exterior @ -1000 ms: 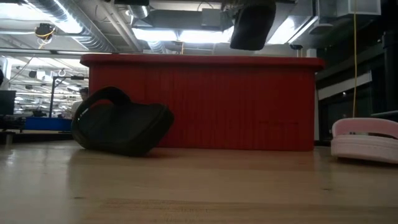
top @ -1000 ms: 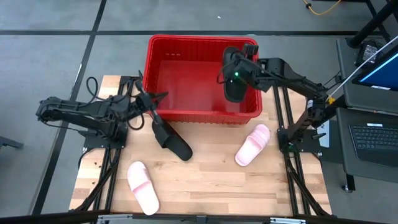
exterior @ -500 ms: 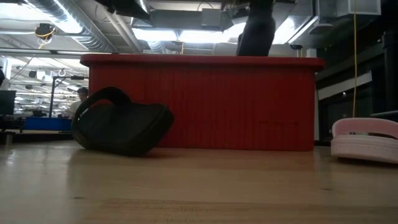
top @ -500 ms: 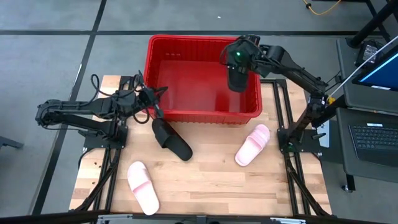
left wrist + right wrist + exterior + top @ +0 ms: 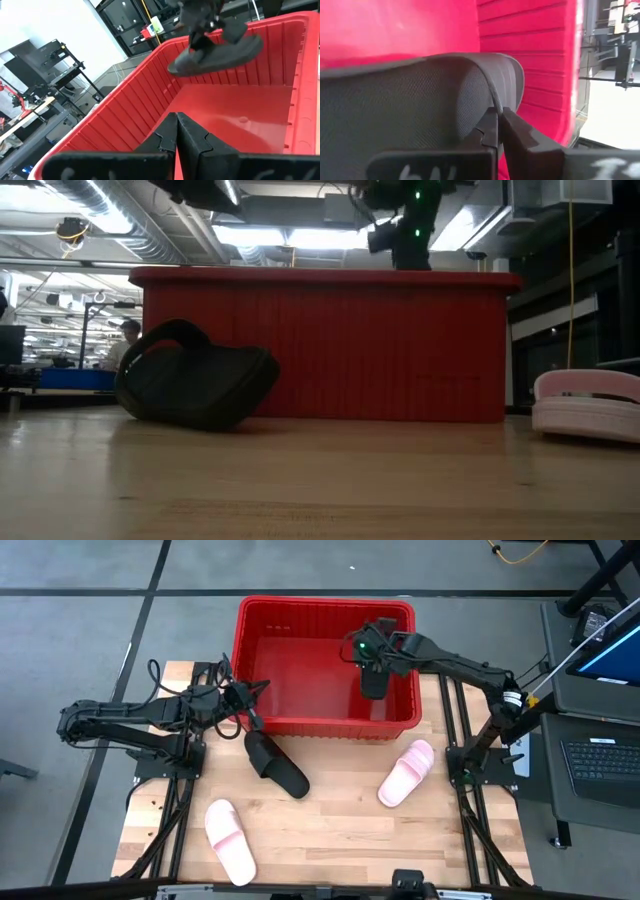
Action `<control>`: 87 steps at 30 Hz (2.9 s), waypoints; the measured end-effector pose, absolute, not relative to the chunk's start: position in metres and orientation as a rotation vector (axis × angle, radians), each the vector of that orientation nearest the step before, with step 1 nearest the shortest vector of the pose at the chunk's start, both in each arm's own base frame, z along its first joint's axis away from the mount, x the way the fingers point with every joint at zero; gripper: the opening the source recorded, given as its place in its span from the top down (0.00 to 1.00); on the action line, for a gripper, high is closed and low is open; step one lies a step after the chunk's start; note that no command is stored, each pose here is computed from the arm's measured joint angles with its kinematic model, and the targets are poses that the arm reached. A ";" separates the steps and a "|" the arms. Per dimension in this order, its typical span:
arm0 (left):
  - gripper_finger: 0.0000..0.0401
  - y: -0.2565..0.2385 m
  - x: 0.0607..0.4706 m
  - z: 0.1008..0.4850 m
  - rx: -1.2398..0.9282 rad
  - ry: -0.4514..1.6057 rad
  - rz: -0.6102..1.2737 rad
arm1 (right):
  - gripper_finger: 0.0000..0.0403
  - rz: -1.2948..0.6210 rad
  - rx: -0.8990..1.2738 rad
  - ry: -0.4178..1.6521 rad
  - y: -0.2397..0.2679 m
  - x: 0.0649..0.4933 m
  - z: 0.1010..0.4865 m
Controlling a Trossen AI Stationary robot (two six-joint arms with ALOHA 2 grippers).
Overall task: Pick and place slides into bin
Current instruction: Put the right black slide into the red bin
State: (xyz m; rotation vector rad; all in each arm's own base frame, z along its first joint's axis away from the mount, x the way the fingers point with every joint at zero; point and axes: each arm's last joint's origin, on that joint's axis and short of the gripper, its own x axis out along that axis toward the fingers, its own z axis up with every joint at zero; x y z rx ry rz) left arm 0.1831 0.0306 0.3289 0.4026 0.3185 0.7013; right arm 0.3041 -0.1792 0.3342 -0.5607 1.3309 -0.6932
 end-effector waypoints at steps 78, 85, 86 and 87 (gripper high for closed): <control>1.00 0.031 0.183 0.328 0.424 0.338 0.700 | 0.97 -0.544 -0.563 1.341 -0.227 0.272 0.221; 0.99 0.031 0.183 0.328 0.424 0.338 0.700 | 0.97 -0.531 -0.550 1.344 -0.229 0.270 0.220; 0.99 0.031 0.183 0.328 0.424 0.338 0.700 | 0.97 -0.530 -0.550 1.344 -0.229 0.270 0.220; 0.99 0.031 0.183 0.328 0.424 0.337 0.700 | 0.97 -0.529 -0.550 1.345 -0.228 0.270 0.220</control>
